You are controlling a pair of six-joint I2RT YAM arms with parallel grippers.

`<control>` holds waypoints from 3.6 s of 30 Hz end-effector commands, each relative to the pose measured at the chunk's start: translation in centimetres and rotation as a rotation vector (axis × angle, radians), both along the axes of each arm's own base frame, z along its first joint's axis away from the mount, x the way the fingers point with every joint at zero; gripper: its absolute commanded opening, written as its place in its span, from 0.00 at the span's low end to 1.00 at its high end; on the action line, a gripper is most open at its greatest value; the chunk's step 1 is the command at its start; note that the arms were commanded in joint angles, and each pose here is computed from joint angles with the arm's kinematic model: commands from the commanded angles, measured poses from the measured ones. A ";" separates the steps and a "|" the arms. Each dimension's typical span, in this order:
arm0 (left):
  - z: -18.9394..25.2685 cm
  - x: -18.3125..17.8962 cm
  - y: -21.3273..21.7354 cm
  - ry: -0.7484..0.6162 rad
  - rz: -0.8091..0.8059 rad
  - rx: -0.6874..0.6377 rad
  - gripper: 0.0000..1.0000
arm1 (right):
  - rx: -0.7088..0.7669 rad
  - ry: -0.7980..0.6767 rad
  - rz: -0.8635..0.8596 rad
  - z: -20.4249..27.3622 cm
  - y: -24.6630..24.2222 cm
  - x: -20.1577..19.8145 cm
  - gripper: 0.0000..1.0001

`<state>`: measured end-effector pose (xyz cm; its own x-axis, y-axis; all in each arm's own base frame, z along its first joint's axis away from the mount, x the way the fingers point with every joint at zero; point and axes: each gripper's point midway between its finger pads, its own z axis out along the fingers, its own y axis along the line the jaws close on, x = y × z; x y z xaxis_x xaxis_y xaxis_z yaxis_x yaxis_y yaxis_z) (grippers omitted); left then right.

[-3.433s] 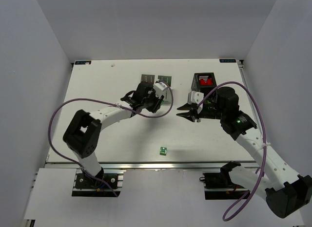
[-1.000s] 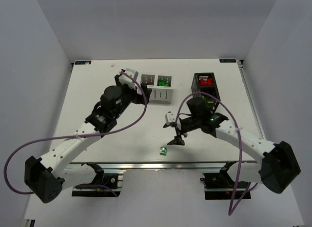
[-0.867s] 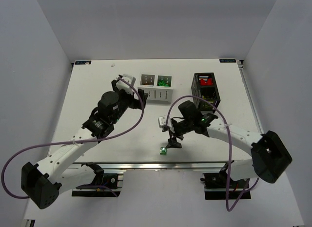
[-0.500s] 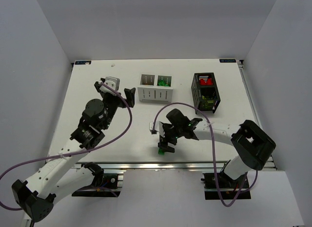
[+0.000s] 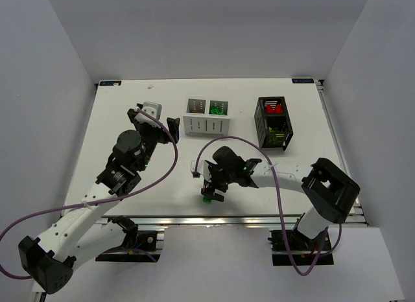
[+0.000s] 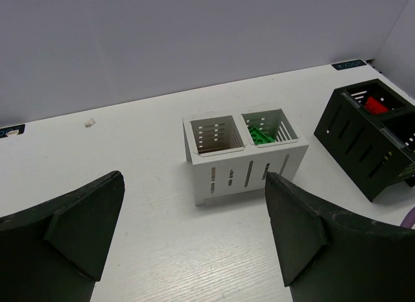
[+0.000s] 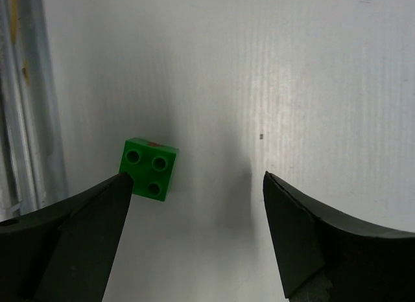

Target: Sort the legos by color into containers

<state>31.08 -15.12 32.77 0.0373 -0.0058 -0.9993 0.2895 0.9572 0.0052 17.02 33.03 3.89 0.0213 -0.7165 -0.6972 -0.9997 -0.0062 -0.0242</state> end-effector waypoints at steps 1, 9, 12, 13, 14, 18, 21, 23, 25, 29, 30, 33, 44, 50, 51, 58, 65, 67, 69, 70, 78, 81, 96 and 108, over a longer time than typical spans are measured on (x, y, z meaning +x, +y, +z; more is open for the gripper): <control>0.1 0.2 0.1 -0.008 0.003 -0.003 0.98 | -0.105 -0.125 -0.140 -1.6 -1.3 3.4 0.85; 0.0 0.2 0.2 -0.006 0.001 0.001 0.98 | -0.033 -0.262 -0.361 2.0 -1.9 8.9 0.82; -0.2 0.3 0.2 -0.002 0.001 0.002 0.98 | 0.038 -0.213 -0.335 3.5 -1.5 8.2 0.85; -0.1 0.3 0.1 -0.003 0.000 0.001 0.98 | 0.041 -0.198 -0.324 3.6 -1.5 7.9 0.87; -0.2 0.4 0.1 -0.001 0.000 0.003 0.98 | 0.046 -0.183 -0.309 3.6 -1.4 7.5 0.90; -0.4 0.5 0.2 0.005 0.004 0.006 0.98 | 0.055 -0.122 -0.272 3.3 -0.7 6.4 0.89; -0.4 0.6 0.3 0.005 0.006 0.006 0.98 | 0.063 -0.089 -0.273 3.2 -0.4 6.2 0.89; -0.6 0.6 0.2 0.008 0.006 0.009 0.98 | 0.070 -0.062 -0.292 3.2 -0.3 6.1 0.89; -0.6 0.7 0.2 0.010 0.006 0.010 0.98 | 0.057 -0.044 -0.325 2.6 -0.3 6.4 0.89; -0.6 0.7 0.3 0.009 0.007 0.011 0.98 | 0.035 -0.022 -0.385 1.9 -0.2 7.0 0.89; -0.6 0.7 0.3 0.010 0.007 0.010 0.98 | 0.019 -0.007 -0.380 1.4 -0.4 6.6 0.89; -0.7 0.7 0.3 0.011 0.007 0.009 0.98 | -0.008 0.018 -0.374 0.5 -0.7 6.2 0.89; -0.6 0.7 0.3 0.009 0.004 0.008 0.98 | -0.044 0.000 -0.365 -0.7 -0.9 6.6 0.74; -0.8 0.7 0.3 0.011 0.004 0.010 0.98 | -0.026 0.002 -0.318 -0.5 -0.6 6.1 0.74; -0.8 0.7 0.2 0.011 0.001 0.010 0.98 | -0.022 0.003 -0.312 -0.6 -0.5 6.0 0.74; -1.0 0.9 0.0 0.018 -0.003 0.016 0.98 | 0.005 0.004 -0.242 -0.4 0.3 5.6 0.49; -1.0 0.9 0.0 0.018 -0.003 0.016 0.98 | 0.016 -0.029 -0.218 1.0 0.6 5.9 0.14; -1.1 0.9 0.0 0.020 -0.003 0.017 0.98 | 0.033 -0.066 -0.227 2.2 0.7 6.6 0.10; -1.0 0.8 0.2 0.015 0.001 0.016 0.98 | 0.076 -0.107 -0.236 4.3 0.6 7.2 0.10; -0.9 0.8 0.2 0.013 0.001 0.014 0.98 | 0.087 -0.127 -0.238 5.0 0.6 7.5 0.09; -0.6 0.7 0.5 0.000 0.014 0.011 0.98 | 0.180 -0.304 -0.344 11.8 -0.9 12.4 0.09; -0.8 0.7 0.5 0.005 0.014 0.016 0.98 | 0.199 -0.356 -0.402 13.9 -1.5 15.5 0.09; -0.9 0.8 0.6 0.008 0.018 0.021 0.98 | 0.255 -0.383 -0.595 18.3 -2.0 26.9 0.14; -0.9 0.8 0.6 0.008 0.017 0.021 0.98 | 0.223 -0.337 -0.657 15.5 -3.0 29.7 0.31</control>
